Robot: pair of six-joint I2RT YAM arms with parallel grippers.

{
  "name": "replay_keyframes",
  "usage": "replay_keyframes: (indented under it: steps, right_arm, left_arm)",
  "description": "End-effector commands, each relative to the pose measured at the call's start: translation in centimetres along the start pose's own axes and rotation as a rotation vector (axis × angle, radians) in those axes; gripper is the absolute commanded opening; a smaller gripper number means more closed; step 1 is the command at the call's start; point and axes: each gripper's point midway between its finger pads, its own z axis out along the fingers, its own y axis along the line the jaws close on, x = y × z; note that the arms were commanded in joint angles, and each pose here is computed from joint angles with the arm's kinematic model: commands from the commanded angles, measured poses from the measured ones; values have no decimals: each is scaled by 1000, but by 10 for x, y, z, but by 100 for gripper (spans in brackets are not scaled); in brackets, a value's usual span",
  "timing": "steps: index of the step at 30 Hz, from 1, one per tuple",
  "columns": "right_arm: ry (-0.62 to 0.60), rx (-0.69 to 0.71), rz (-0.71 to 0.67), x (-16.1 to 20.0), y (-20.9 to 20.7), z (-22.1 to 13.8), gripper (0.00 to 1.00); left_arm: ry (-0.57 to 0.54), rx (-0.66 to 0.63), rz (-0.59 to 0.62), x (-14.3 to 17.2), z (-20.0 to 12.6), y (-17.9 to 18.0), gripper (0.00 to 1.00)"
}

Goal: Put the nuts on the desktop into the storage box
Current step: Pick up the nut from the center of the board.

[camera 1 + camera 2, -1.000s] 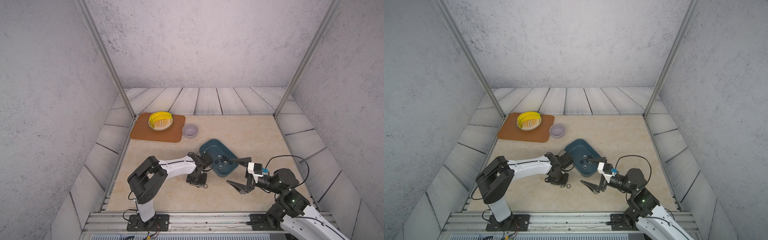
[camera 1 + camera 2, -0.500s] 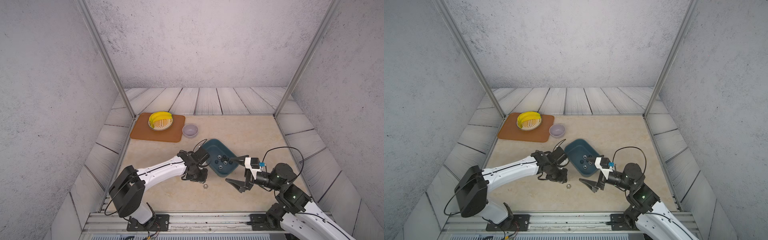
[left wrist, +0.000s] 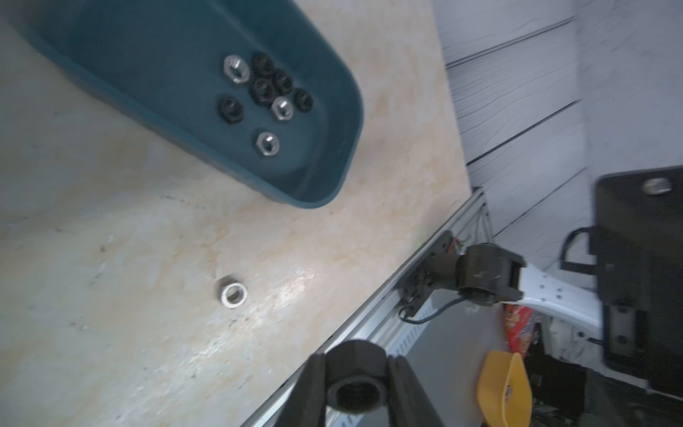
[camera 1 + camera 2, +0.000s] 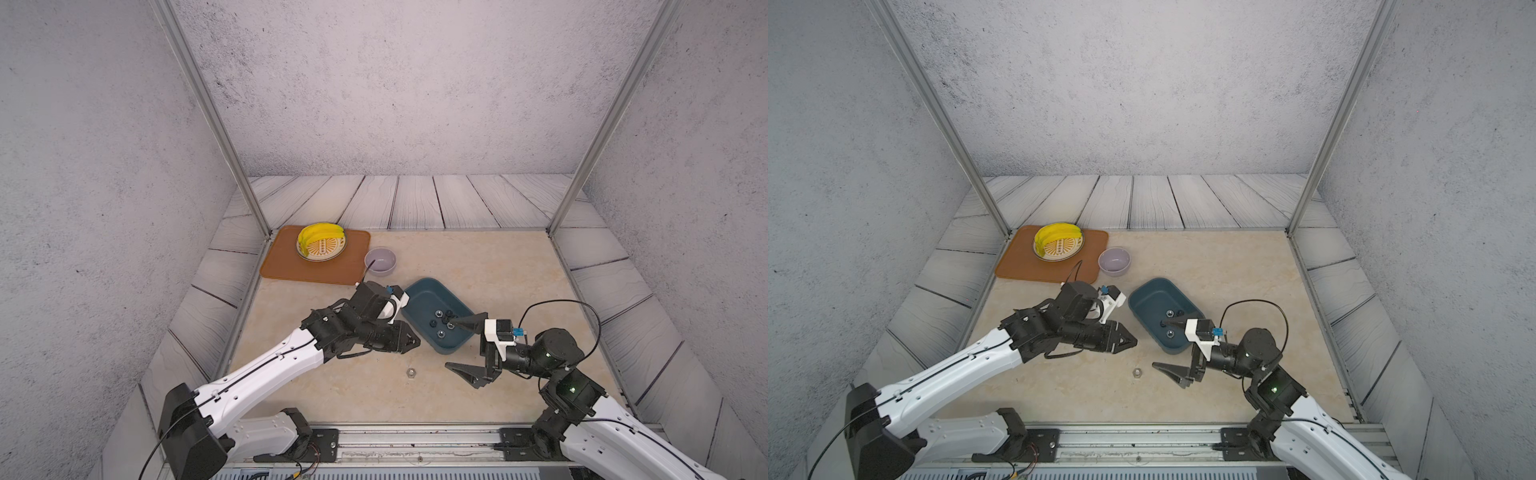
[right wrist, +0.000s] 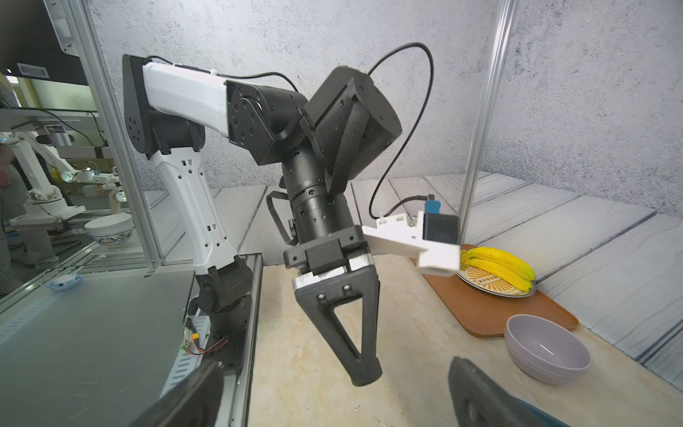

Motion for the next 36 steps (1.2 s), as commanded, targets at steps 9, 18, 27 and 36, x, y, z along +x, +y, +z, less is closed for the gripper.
replay_keyframes:
  steps: [9, 18, 27, 36]
  right_arm:
    - [-60, -51, -30, -5, 7, 22, 99]
    - [-80, -47, -11, -5, 5, 28, 92]
    - [-67, -54, -13, -6, 8, 27, 69]
    - [-69, -49, -8, -9, 7, 26, 61]
  left_arm:
    - [-71, 379, 30, -14, -23, -65, 18]
    - [-16, 549, 49, -8, -37, -96, 17]
    - [12, 556, 48, -3, -35, -95, 16]
    - [31, 562, 45, 0, -33, -94, 16]
